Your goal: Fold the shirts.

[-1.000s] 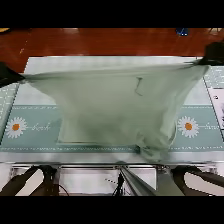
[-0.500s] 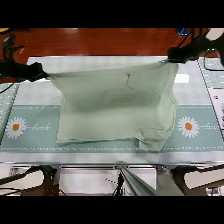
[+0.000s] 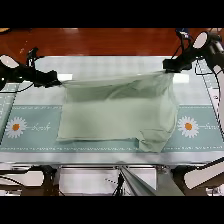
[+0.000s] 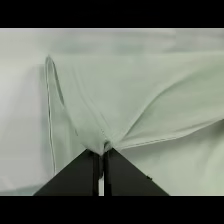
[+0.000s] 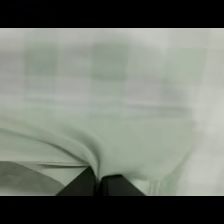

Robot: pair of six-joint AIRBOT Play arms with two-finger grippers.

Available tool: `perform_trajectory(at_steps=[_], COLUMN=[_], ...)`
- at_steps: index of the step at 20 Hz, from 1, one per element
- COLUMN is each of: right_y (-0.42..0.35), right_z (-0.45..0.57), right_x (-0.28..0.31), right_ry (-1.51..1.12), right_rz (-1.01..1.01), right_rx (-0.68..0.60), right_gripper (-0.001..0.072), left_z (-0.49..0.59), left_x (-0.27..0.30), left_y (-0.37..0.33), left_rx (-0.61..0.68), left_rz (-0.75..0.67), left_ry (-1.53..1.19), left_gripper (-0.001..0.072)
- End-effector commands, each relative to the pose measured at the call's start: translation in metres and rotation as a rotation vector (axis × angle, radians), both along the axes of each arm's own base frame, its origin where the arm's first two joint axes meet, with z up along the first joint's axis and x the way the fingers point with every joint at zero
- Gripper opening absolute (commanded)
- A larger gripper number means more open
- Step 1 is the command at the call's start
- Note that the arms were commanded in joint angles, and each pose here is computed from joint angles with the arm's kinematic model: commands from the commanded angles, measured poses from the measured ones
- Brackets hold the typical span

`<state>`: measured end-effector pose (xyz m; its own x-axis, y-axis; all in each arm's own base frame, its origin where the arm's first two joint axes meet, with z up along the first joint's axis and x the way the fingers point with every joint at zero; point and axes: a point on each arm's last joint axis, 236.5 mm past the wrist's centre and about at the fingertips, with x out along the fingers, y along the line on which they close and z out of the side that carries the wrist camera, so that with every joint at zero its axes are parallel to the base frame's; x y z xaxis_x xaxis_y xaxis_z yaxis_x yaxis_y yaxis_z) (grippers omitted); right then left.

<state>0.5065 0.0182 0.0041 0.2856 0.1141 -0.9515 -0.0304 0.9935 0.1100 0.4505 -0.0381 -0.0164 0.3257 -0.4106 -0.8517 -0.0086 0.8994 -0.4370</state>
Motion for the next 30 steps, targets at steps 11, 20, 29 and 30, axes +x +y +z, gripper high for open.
perform_trajectory(at_steps=[11, 20, 29, 30], right_y=[-0.002, -0.097, -0.073, -0.072], right_z=[-0.031, 0.056, 0.010, 0.010], right_x=[-0.105, -0.175, -0.203, -0.201], right_ry=[0.405, 0.332, 0.170, 0.157], right_rz=[0.106, -0.098, -0.151, -0.153], right_rx=[-0.021, -0.091, 0.200, 0.206], right_gripper=[0.0390, 0.0447, 0.0446, 0.0446], left_z=[-0.011, 0.026, -0.067, -0.072], left_x=[-0.048, -0.136, -0.256, -0.257], left_y=[-0.003, 0.050, 0.014, 0.013], left_rx=[-0.063, -0.118, -0.292, -0.288], left_rz=[-0.049, -0.013, 0.101, 0.109], left_ry=[0.259, 0.314, 0.625, 0.624], left_gripper=[0.0504, 0.0505, 0.0593, 0.0594])
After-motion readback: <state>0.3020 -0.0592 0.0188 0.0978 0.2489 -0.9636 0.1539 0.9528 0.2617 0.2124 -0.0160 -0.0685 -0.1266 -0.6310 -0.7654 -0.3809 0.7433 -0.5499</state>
